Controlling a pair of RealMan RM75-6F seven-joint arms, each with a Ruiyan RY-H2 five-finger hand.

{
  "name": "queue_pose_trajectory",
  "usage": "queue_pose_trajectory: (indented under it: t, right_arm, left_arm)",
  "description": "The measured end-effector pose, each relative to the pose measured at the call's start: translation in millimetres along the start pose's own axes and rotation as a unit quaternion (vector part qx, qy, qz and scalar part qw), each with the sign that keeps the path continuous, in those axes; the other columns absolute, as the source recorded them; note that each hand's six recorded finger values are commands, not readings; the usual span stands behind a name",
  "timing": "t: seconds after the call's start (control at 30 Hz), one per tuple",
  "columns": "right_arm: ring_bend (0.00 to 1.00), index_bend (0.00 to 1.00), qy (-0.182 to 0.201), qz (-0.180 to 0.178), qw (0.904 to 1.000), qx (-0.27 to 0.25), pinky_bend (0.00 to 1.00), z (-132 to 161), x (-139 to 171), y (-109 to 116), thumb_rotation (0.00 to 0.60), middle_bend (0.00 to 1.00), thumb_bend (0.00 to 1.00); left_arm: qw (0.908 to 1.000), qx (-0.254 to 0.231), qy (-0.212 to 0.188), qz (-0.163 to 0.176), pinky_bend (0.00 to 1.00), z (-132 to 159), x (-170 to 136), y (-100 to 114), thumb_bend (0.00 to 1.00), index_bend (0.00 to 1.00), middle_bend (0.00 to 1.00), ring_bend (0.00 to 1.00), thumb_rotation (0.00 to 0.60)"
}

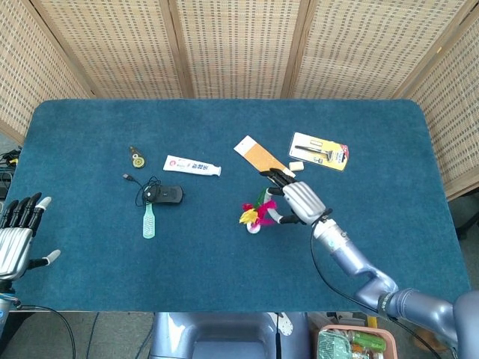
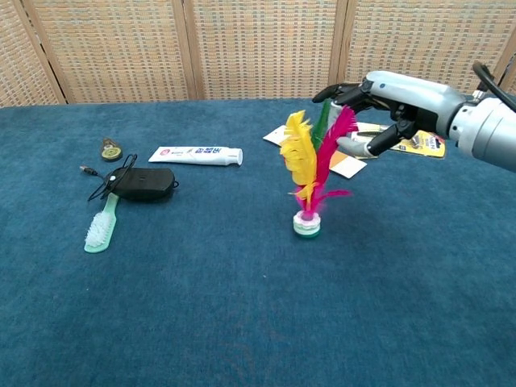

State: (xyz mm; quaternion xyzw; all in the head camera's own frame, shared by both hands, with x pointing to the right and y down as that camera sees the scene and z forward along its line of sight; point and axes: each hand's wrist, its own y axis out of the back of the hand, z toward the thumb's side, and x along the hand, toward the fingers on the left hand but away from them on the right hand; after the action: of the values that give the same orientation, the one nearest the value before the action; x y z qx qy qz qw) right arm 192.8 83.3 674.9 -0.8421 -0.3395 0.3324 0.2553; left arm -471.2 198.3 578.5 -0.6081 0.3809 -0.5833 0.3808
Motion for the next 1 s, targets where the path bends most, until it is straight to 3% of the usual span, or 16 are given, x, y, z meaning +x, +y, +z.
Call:
queue_pose_trajectory:
  t: [0.27,0.33,0.4,0.47,0.53,0.83,1.0]
  right_arm:
    - [0.00,0.67,-0.019,0.007,0.9997,-0.014,0.17,-24.2,15.9,2.7,0.600,0.10,0.56]
    - [0.00,0.51,-0.014,0.012,0.9998,-0.004,0.17,-26.8,22.7,1.5,0.600,0.10,0.49]
    - [0.00,0.18,-0.008,0.016,0.9997,0.014,0.17,-29.9,29.7,1.4,0.600,0.06,0.25]
    - [0.00,0.02,-0.004,0.010,0.9998,0.017,0.17,-30.4,33.4,4.4,0.600,0.01,0.07]
    - [0.00,0.00,0.003,-0.002,0.9999,0.014,0.17,-28.8,37.1,9.8,0.600,0.00,0.01]
    - [0.00,0.00,0.032,-0.041,0.9984,0.022,0.11,-11.5,61.6,38.7,0.600,0.00,0.00]
    - [0.00,0.00,0.018,-0.057,0.9958,0.069,0.05,-13.1,93.9,56.9,0.600,0.00,0.00]
  left_arm:
    - [1.0000,0.002,-0.005,0.000,0.00,3.4,-2.6,-1.1,0.00,0.00,0.00,0.00,0.600]
    - [1.0000,0.003,-0.007,0.000,0.00,4.6,-3.5,-1.3,0.00,0.00,0.00,0.00,0.600]
    - [1.0000,0.003,-0.009,0.001,0.00,5.6,-5.1,-1.3,0.00,0.00,0.00,0.00,0.600]
    - [0.9999,0.003,-0.010,0.002,0.00,6.2,-6.2,-0.9,0.00,0.00,0.00,0.00,0.600]
    - [0.9999,0.002,-0.011,0.003,0.00,6.7,-6.8,-0.3,0.00,0.00,0.00,0.00,0.600]
    - [0.9999,0.004,-0.014,0.009,0.00,8.1,-8.8,1.8,0.00,0.00,0.00,0.00,0.600]
    - [0.9998,0.003,-0.009,0.019,0.00,5.0,-10.9,5.8,0.00,0.00,0.00,0.00,0.600]
